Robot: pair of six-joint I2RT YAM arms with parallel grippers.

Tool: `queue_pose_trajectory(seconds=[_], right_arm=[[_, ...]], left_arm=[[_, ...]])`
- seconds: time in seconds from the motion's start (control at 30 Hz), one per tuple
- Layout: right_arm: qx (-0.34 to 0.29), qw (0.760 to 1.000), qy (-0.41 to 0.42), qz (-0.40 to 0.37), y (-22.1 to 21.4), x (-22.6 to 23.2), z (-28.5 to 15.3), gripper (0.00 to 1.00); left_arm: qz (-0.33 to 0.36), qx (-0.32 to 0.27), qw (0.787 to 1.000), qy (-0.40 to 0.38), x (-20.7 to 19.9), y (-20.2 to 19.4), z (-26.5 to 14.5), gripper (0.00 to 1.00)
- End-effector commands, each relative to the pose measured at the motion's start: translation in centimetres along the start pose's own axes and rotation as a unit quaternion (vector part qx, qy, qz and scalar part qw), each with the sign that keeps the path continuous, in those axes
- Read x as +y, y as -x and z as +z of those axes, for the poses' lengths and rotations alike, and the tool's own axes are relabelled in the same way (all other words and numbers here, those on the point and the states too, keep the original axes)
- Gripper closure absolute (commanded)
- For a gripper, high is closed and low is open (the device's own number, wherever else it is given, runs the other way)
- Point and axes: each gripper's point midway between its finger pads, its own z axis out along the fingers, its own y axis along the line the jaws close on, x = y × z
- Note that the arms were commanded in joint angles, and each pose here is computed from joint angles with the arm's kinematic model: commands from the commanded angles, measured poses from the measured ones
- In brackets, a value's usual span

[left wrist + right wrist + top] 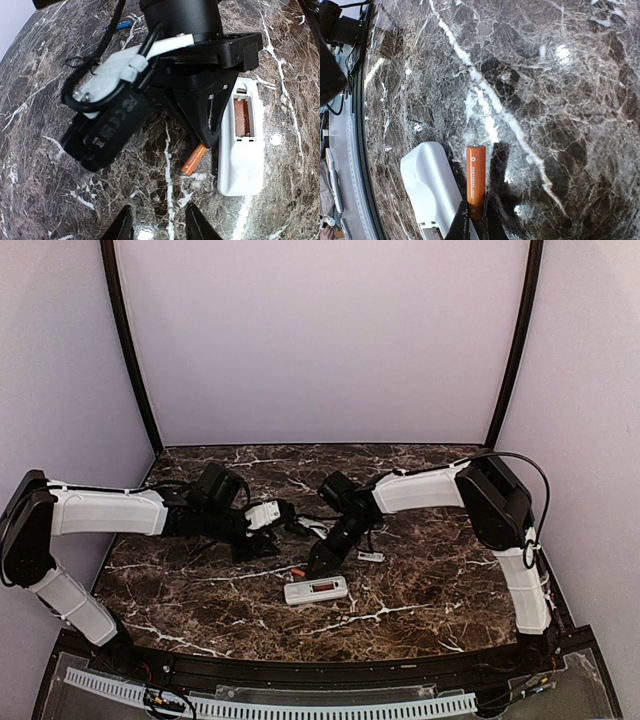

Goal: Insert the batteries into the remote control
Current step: Adjust the remote control without batteries at the center of the board, then place the battery in the battery compartment.

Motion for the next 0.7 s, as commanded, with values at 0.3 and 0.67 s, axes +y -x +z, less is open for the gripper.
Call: queue_pose_trajectory(seconds=[0.3,0.67], right_arm=[[0.013,0.991,-0.097,-0.09,-0.1,0.6,-7.2,1.0],[0.102,0.962,-0.173,-0.184,-3.6,2.6,-6.5,1.0]], left_arm=[[-0.021,-0.034,0.999,0.005,-0.6,0.9,-2.1,0.6],[-0.086,-0.043,0.981,0.17,6.1,-0.1,-3.4,0.29]])
